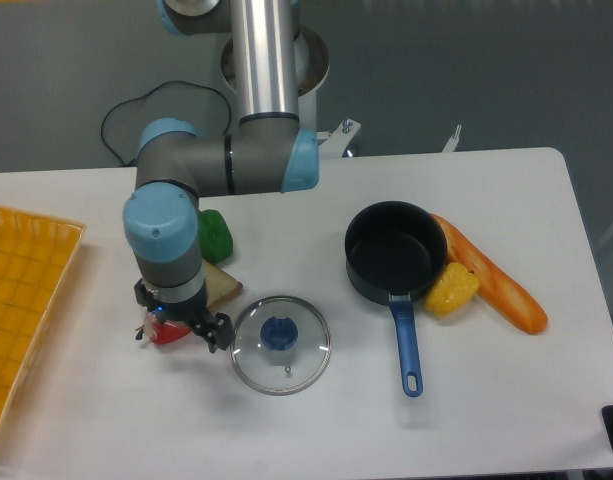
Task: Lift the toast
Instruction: 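Lower the gripper onto the edge of the bagged toast slice, then close the gripper on the bag edge of the toast slice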
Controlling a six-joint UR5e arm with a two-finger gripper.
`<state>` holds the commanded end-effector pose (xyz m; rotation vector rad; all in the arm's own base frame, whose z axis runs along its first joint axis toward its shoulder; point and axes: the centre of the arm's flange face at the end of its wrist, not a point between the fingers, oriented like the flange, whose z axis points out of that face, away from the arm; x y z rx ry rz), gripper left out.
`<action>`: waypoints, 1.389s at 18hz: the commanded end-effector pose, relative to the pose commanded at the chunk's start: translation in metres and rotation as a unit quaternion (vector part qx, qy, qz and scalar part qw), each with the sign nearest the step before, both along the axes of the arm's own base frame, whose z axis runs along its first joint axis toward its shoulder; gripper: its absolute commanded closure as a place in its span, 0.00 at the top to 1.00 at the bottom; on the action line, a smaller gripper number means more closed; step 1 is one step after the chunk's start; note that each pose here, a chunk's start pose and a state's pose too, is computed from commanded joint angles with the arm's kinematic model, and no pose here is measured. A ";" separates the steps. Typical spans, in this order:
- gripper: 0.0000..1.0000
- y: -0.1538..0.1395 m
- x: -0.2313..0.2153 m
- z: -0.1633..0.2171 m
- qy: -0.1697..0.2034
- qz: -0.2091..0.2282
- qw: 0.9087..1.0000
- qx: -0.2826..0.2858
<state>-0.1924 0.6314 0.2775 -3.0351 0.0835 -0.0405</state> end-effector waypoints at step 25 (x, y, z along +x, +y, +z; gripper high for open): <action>0.47 0.008 0.041 -0.013 -0.025 -0.023 0.999 -0.005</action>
